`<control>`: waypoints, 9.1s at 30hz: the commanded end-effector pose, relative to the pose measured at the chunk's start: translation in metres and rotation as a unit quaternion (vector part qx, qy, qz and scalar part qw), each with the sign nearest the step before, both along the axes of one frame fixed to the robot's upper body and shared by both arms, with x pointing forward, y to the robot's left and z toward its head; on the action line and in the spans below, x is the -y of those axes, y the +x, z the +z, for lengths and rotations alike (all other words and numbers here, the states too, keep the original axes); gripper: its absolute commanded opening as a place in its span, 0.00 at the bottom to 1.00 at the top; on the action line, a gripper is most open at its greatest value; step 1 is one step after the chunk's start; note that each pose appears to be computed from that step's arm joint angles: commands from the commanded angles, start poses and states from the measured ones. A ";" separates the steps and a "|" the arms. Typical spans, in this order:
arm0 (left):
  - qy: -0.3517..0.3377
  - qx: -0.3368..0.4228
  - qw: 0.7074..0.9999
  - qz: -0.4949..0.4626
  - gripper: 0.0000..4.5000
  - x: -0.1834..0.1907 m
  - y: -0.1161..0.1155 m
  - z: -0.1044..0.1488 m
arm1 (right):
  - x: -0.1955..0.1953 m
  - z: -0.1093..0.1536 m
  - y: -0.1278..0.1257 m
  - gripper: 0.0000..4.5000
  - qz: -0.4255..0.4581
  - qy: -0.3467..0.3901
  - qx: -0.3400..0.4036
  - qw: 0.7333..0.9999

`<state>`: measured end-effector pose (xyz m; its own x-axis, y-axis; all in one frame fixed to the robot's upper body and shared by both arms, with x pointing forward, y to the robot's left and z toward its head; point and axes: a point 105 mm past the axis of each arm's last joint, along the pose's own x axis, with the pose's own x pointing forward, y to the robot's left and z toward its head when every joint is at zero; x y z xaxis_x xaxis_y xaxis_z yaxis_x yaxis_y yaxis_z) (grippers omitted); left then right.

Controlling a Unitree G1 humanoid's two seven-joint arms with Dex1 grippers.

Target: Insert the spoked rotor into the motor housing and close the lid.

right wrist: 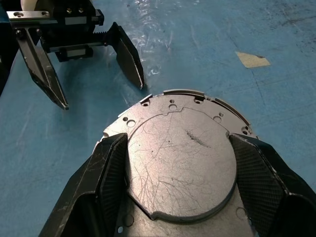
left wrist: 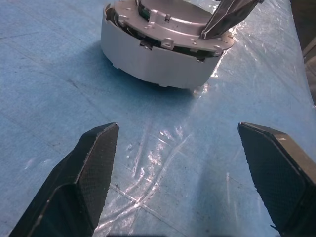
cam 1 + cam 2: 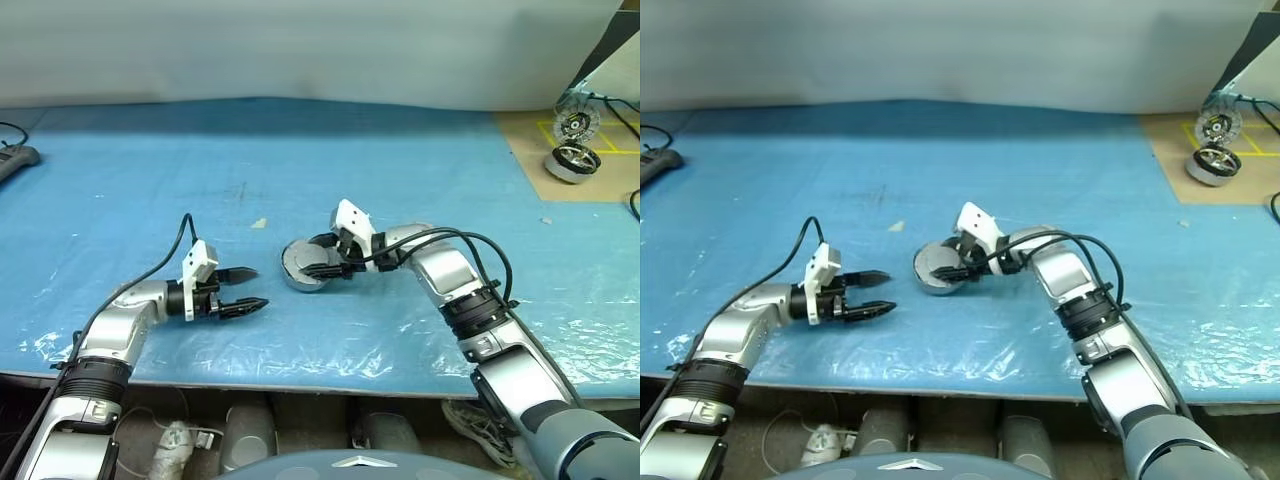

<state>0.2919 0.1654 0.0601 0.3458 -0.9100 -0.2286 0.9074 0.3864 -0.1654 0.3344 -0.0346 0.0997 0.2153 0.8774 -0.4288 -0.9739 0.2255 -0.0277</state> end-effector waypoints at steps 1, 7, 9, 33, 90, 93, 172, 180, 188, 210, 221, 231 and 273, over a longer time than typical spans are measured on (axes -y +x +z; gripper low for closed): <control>-0.005 0.015 1.000 -0.006 0.92 0.001 0.002 0.007 | -0.006 0.005 -0.002 0.66 0.004 0.014 -0.016 1.000; -0.006 0.019 1.000 -0.009 0.92 0.006 0.003 0.012 | -0.010 -0.001 0.001 0.66 -0.008 0.007 -0.013 1.000; -0.006 0.021 1.000 -0.009 0.92 0.006 0.004 0.015 | -0.010 -0.001 0.003 0.66 -0.016 0.009 -0.011 1.000; -0.006 0.017 1.000 -0.006 0.92 0.003 0.003 0.012 | 0.004 -0.065 -0.005 0.66 -0.047 -0.091 -0.023 0.994; 0.062 0.058 0.995 -0.044 0.00 0.058 0.016 -0.001 | 0.002 0.007 -0.004 0.99 -0.052 0.062 -0.020 0.997; 0.062 0.060 0.995 -0.044 0.00 0.058 0.018 0.001 | 0.007 0.035 -0.002 0.99 -0.049 0.084 0.021 0.995; -0.295 -0.006 0.949 0.106 0.09 0.017 0.067 0.117 | 0.032 0.073 -0.008 0.23 -0.157 0.482 -0.372 0.777; -0.374 -0.115 0.916 0.087 0.68 0.021 0.057 0.107 | 0.030 0.084 -0.012 0.23 -0.148 0.479 -0.362 0.786; -0.407 -0.155 0.899 0.054 1.00 0.038 0.050 0.106 | 0.027 0.083 -0.013 0.23 -0.144 0.464 -0.362 0.796; -0.430 -0.220 0.871 0.089 1.00 0.099 0.080 0.087 | 0.027 0.077 -0.014 0.23 -0.156 0.452 -0.366 0.798; -0.442 -0.225 0.863 0.092 0.60 0.098 0.078 0.098 | 0.025 0.071 -0.006 0.23 -0.190 0.441 -0.357 0.801; -0.498 -0.249 0.829 0.045 0.58 0.099 0.068 0.125 | 0.025 0.067 0.009 0.23 -0.235 0.445 -0.345 0.792; -0.385 -0.121 0.844 0.353 0.56 0.018 0.143 0.071 | 0.045 0.038 0.001 0.68 -0.290 0.347 -0.250 0.856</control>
